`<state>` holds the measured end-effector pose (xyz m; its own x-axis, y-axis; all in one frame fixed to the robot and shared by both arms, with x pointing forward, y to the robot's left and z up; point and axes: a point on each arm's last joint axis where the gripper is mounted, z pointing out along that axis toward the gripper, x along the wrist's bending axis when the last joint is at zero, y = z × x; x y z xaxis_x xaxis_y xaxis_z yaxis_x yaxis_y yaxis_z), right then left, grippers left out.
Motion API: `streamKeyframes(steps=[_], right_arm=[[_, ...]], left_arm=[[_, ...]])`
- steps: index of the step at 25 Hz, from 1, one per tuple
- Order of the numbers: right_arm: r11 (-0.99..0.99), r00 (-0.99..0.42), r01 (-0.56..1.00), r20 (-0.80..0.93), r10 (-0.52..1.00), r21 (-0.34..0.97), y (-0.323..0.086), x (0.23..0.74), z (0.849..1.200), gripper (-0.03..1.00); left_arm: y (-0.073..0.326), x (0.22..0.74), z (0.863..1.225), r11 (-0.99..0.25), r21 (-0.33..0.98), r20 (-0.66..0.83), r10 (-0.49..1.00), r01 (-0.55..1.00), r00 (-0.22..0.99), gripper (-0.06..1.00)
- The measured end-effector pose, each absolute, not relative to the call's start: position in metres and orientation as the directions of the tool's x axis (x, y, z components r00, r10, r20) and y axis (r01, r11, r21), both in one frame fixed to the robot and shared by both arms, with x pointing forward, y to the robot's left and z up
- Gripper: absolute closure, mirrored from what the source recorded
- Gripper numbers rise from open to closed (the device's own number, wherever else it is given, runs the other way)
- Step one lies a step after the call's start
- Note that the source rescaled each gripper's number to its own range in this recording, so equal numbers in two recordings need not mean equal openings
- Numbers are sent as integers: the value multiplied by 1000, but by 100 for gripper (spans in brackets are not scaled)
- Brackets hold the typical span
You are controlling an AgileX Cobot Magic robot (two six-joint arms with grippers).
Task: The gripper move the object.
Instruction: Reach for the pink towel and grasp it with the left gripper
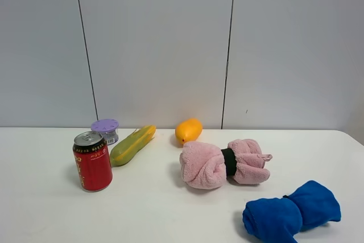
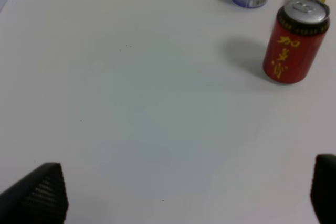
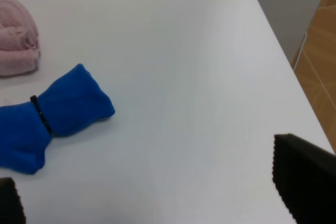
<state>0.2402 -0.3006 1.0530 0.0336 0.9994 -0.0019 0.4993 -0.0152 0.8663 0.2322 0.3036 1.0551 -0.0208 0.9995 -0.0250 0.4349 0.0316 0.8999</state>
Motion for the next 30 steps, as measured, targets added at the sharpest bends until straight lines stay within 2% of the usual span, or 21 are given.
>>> streamKeyframes(steps=[1,30], right_arm=[[-15,34,499,-2,999,866,-301,240,1053,-3],[-15,34,499,-2,999,866,-301,240,1053,-3]], left_arm=[[304,232,1055,32,900,-25,999,435,-21,6],[304,232,1055,31,900,-24,999,435,-22,6]])
